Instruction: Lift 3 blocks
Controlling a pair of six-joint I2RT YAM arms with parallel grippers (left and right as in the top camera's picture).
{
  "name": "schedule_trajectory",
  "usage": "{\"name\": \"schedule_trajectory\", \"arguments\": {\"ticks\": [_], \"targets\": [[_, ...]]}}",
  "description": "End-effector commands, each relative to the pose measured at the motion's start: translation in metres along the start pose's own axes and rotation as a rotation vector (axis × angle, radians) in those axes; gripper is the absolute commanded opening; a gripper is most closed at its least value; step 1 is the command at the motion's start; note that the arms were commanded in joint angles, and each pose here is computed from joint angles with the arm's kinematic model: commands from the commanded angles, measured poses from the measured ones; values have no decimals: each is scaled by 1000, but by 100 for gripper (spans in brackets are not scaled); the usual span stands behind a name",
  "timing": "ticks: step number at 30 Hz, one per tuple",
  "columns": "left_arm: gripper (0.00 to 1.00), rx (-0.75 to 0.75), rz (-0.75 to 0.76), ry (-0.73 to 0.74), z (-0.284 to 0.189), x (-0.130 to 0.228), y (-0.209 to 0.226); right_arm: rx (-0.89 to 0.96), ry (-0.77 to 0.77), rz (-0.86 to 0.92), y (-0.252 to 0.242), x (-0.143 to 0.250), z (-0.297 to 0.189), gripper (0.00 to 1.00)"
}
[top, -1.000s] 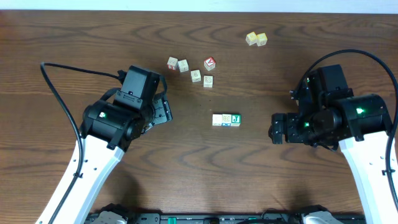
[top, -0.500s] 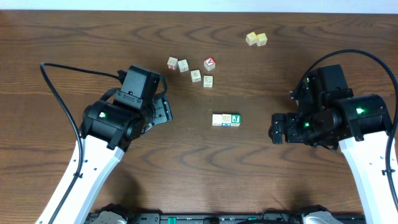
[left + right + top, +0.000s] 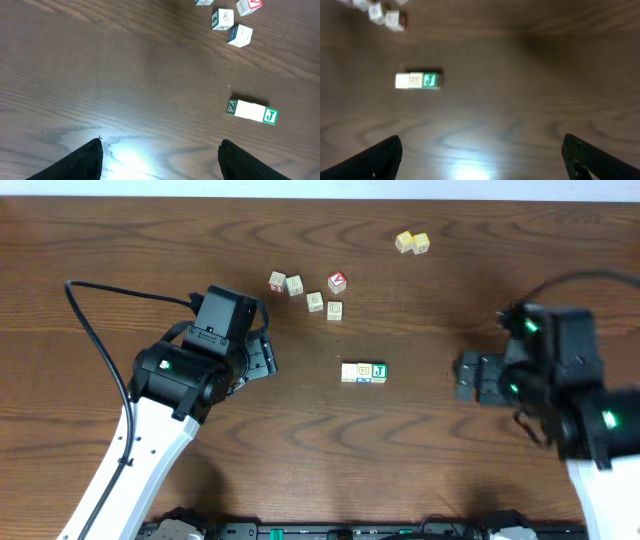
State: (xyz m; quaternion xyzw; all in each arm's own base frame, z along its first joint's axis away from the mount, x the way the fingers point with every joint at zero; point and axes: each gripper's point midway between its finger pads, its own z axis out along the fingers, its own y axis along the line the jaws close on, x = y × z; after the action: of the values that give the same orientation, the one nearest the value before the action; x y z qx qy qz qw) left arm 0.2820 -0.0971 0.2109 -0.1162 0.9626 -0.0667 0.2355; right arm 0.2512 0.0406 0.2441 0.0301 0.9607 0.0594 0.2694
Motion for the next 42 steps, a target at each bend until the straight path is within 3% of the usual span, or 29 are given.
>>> {"name": "schedule_trajectory", "arguments": {"ticks": [1, 10, 14, 29, 42], "targets": [[74, -9, 6, -15, -2, -5, 1, -31, -192, -19, -15, 2, -2, 99], [74, -8, 6, -15, -2, -5, 1, -38, -747, -101, -31, -1, -16, 99], [74, -9, 5, -15, -2, -5, 1, -35, -887, -101, -35, 1, -15, 99], [74, -8, 6, -15, -2, -5, 1, -99, -1081, -36, -41, 21, 23, 99], [75, -8, 6, -15, -2, -5, 1, -56, -1028, 19, -56, 34, 50, 99]]}}
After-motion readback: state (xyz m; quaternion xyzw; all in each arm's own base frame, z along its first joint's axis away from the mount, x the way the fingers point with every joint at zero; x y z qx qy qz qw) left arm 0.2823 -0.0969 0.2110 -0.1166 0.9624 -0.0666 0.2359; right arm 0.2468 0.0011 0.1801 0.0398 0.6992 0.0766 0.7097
